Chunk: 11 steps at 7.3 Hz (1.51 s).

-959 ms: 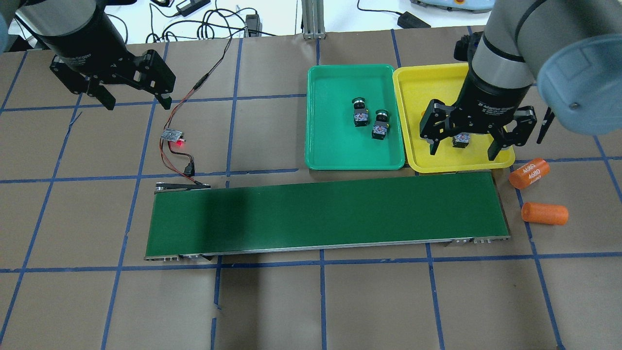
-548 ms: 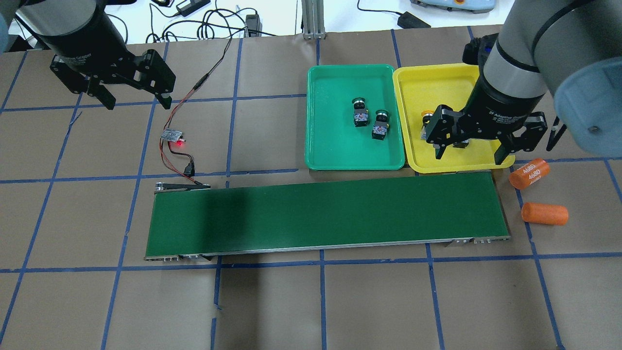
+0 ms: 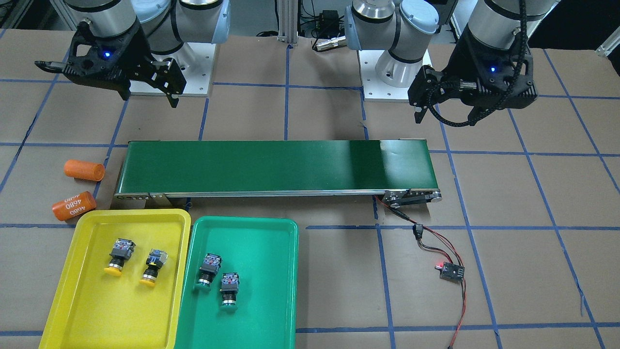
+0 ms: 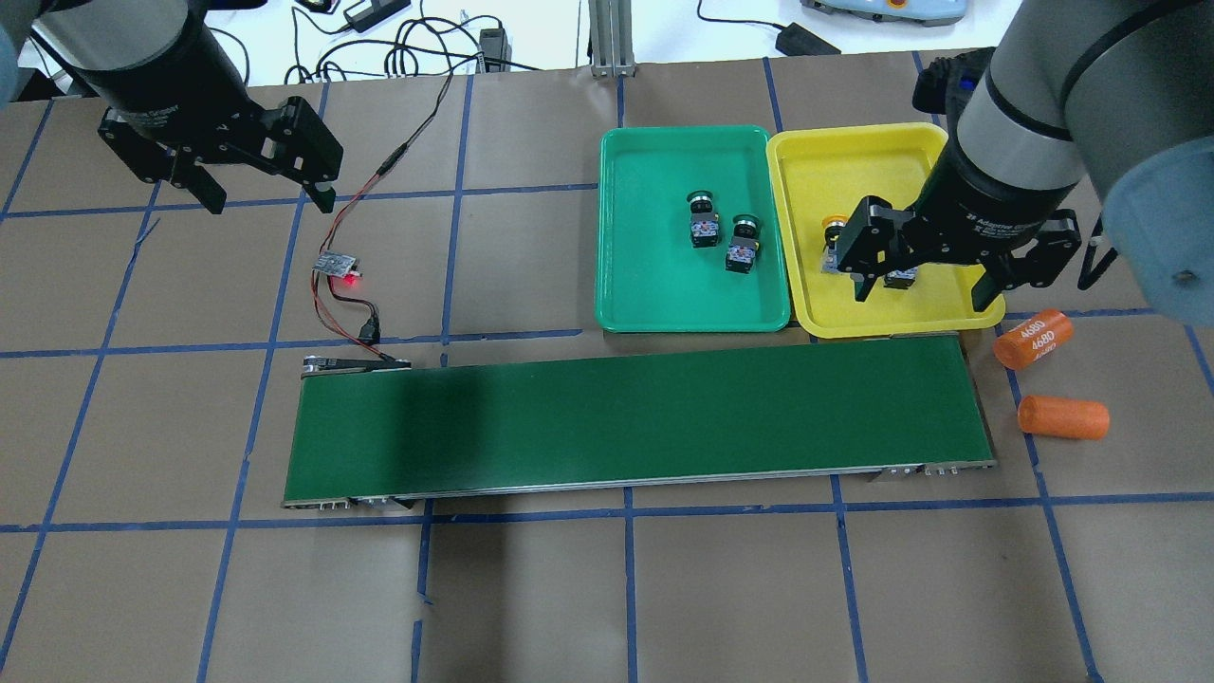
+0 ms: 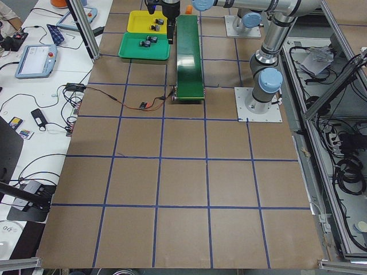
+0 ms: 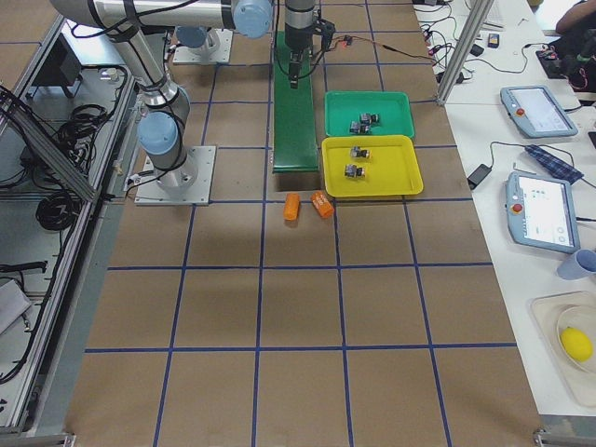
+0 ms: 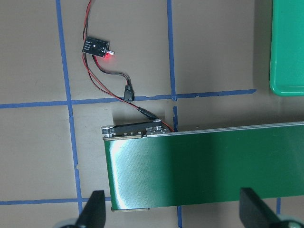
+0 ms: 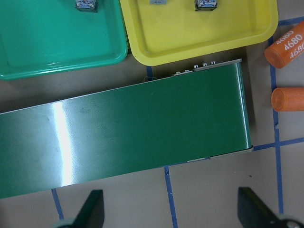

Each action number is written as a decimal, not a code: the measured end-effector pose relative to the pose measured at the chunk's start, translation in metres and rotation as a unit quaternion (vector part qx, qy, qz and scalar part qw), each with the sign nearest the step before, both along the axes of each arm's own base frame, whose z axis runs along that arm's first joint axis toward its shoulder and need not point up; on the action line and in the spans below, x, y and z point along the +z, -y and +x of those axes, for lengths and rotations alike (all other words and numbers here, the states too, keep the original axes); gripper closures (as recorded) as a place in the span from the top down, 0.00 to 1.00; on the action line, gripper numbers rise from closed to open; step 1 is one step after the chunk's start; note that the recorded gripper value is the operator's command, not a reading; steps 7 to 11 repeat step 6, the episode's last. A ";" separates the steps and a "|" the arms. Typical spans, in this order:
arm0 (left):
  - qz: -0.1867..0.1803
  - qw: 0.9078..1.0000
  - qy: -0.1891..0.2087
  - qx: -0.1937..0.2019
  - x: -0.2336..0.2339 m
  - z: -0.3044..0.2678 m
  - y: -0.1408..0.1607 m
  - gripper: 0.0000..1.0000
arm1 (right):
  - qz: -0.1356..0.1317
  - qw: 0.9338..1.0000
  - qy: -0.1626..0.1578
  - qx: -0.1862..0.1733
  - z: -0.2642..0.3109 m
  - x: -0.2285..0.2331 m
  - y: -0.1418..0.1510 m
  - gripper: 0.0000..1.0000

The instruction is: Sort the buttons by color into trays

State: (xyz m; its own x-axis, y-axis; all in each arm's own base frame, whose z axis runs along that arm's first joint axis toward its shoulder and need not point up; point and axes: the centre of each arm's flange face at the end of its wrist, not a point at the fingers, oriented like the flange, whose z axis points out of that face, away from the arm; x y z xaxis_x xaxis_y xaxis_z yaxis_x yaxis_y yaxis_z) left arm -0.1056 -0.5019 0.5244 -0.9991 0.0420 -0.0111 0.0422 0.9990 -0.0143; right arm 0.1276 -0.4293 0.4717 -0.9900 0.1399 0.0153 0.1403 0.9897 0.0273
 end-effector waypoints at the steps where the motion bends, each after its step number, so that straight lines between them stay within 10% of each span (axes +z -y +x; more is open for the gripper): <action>1: 0.000 1.000 0.000 0.000 0.000 0.000 0.000 1.00 | -0.001 1.000 0.000 0.011 0.000 0.001 -0.001 1.00; 11: 0.000 1.000 0.000 0.000 0.000 0.000 0.000 1.00 | -0.003 1.000 0.000 0.019 0.000 0.002 -0.003 1.00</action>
